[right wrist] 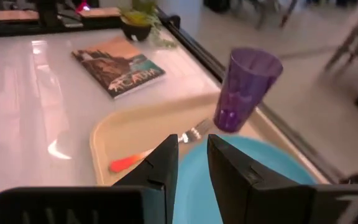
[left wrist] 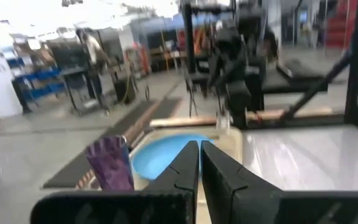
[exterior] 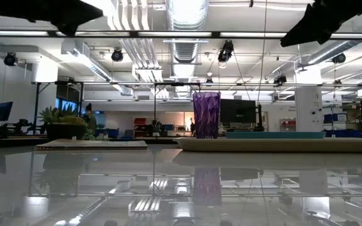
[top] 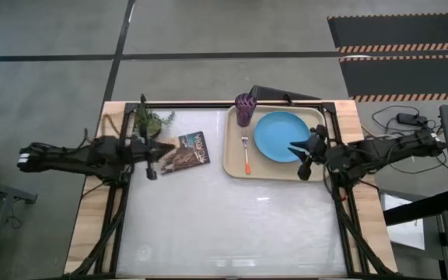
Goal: Pick and place plate/cup/fork/spoon on tray
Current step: Return to Home Position
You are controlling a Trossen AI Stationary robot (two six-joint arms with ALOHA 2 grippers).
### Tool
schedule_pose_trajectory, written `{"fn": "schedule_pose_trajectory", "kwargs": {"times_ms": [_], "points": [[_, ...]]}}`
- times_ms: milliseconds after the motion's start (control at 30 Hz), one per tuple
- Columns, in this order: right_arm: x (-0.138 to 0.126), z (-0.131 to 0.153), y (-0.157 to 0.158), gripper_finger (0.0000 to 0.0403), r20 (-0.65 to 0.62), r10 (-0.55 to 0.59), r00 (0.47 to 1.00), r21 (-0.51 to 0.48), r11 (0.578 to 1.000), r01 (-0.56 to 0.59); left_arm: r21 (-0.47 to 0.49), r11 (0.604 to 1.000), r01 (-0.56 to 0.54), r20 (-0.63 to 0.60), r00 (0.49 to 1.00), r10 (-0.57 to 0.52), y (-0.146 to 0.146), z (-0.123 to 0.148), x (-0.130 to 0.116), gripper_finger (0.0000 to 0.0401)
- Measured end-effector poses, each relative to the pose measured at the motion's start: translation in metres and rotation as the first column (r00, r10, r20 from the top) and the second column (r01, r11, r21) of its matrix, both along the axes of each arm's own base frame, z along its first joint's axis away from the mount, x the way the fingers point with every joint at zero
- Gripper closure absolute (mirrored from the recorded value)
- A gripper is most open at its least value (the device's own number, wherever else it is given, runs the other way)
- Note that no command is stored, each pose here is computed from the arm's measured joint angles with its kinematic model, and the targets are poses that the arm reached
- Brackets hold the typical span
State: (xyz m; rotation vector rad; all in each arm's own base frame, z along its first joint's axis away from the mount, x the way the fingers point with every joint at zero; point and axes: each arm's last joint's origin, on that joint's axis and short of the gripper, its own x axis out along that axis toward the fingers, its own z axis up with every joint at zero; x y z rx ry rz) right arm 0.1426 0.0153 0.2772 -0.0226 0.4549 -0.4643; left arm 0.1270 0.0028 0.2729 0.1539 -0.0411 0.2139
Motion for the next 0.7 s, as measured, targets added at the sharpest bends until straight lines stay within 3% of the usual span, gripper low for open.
{"fn": "schedule_pose_trajectory", "kwargs": {"times_ms": [233, 700], "points": [[-0.003, -0.010, 0.000, 0.0334, 0.123, 0.203, 0.971, -0.124, 0.974, -0.188, -0.031, 1.000, 0.006, 0.143, 0.990, -0.001, 0.001, -0.013, -0.031, 0.0401], [-0.037, -0.023, -0.015, 0.0335, 0.295, 0.298, 0.908, -0.189, 0.950, -0.250, -0.040, 0.999, 0.008, 0.197, 0.980, 0.000, 0.002, -0.045, -0.047, 0.0401]]}}
